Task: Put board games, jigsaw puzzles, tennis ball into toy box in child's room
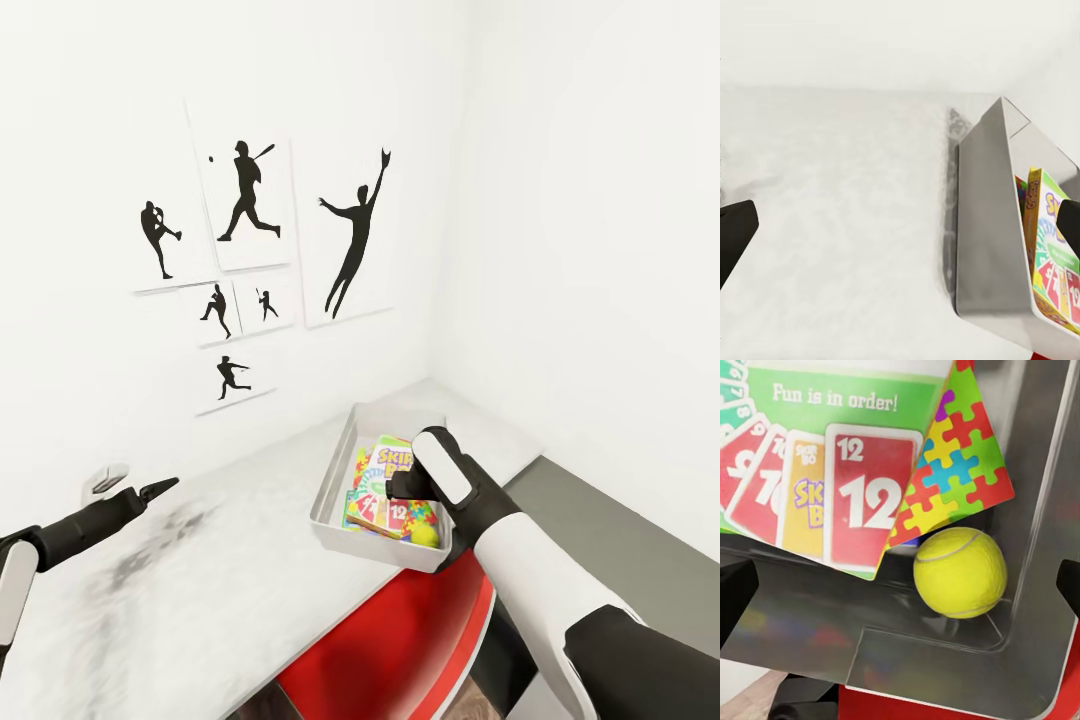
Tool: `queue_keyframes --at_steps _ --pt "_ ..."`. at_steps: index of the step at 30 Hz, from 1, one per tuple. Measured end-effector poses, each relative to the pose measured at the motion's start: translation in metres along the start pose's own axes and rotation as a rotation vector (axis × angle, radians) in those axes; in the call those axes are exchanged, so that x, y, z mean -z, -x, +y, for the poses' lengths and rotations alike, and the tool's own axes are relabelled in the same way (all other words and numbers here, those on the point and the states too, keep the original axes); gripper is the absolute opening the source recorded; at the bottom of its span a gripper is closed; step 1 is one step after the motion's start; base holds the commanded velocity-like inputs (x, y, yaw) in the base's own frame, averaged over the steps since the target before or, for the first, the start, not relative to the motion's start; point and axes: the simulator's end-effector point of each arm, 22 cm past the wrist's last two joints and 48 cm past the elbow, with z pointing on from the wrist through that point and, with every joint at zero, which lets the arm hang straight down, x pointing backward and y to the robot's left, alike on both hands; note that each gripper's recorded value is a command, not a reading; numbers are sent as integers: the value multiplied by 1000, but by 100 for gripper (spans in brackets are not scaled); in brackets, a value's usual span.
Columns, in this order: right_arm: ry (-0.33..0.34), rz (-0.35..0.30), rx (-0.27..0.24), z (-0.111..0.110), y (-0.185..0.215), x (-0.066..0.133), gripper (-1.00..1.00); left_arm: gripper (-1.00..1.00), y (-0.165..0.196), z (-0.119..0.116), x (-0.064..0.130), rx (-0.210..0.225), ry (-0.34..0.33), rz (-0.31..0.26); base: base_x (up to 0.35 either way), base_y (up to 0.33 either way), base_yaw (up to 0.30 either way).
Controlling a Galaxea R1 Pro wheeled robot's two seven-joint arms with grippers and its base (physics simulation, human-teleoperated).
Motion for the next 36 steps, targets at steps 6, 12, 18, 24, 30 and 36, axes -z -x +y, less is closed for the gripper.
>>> queue_keyframes --at_steps 6,12,18,24,30,36 --pt "1 1 -1 0 0 0 100 100 0 -1 1 2 -8 0 0 0 0" --pt "2 -2 -3 -1 1 1 100 100 0 -4 1 2 -24 -1 0 0 0" --pt "5 -11 0 2 3 3 100 100 0 -4 2 2 -25 -2 0 0 0" --pt "5 -13 1 2 4 4 100 100 0 -4 2 3 -26 -2 0 0 0" --pt "7 -16 1 2 5 4 100 100 0 -4 2 5 -26 0 0 0 0" --pt "11 -26 2 3 8 7 100 100 0 -4 2 6 -25 0 0 0 0"
